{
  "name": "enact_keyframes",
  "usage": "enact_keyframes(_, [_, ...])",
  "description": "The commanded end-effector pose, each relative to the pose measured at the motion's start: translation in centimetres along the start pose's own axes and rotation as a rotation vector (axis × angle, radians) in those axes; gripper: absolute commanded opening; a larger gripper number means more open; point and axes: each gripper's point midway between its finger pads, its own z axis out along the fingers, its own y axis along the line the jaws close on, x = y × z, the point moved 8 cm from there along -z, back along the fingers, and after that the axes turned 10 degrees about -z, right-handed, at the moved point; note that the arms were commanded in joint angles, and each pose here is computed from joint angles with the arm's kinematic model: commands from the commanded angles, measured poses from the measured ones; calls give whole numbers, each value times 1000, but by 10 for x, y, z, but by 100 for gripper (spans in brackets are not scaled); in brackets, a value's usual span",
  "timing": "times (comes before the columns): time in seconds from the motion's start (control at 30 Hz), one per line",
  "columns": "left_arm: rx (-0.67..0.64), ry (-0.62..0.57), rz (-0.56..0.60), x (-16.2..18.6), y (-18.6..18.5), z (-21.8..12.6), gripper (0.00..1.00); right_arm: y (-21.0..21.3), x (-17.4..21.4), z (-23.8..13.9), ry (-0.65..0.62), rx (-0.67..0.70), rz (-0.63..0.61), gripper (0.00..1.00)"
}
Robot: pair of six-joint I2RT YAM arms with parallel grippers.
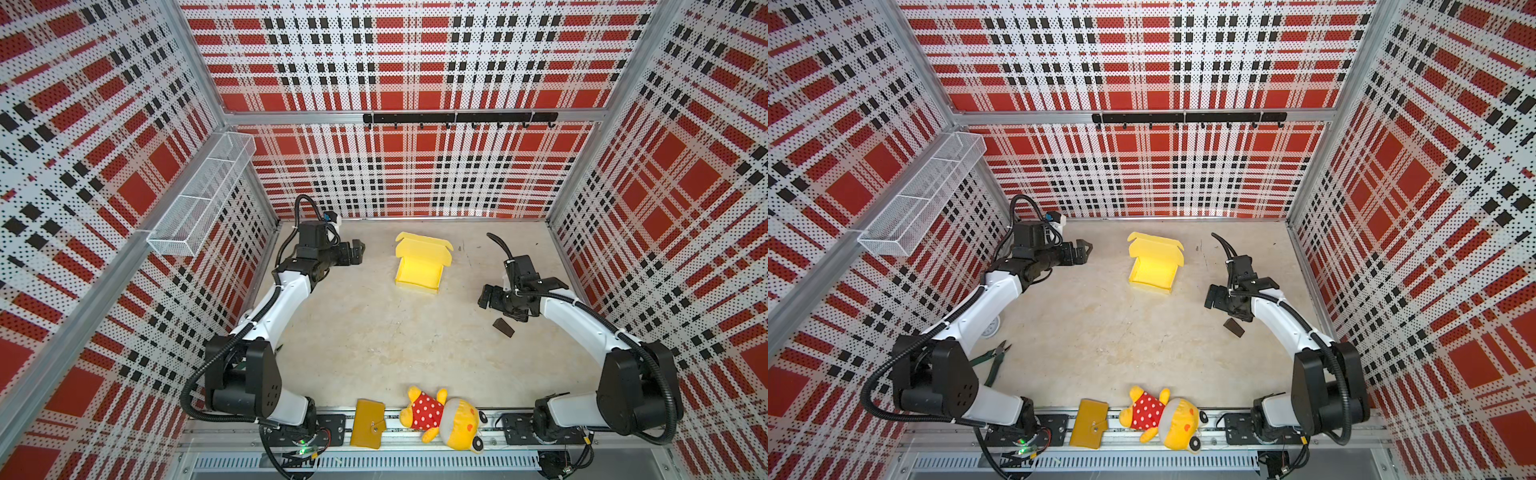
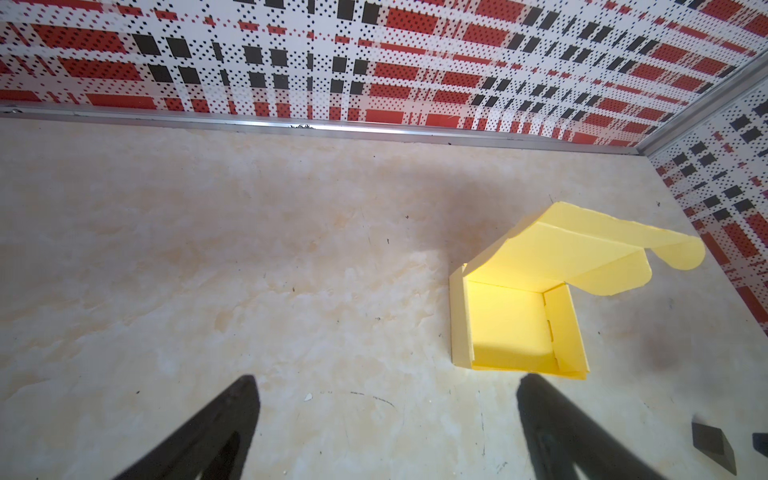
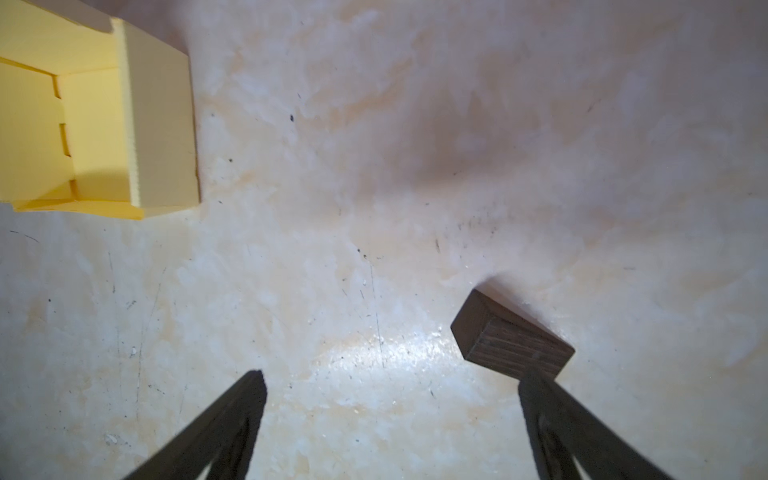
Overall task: Fold the paper box
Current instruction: 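Move the right gripper to the dark wooden block and grasp it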
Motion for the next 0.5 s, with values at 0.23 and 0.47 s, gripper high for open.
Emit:
enact_keyframes(0.23, [6, -50, -31, -10, 9, -14, 100, -21, -6, 43, 97, -78, 9, 98])
enact_keyframes(0.47, [-8, -55, -46, -13, 15, -14, 99, -22, -7, 61, 152, -103, 19, 96])
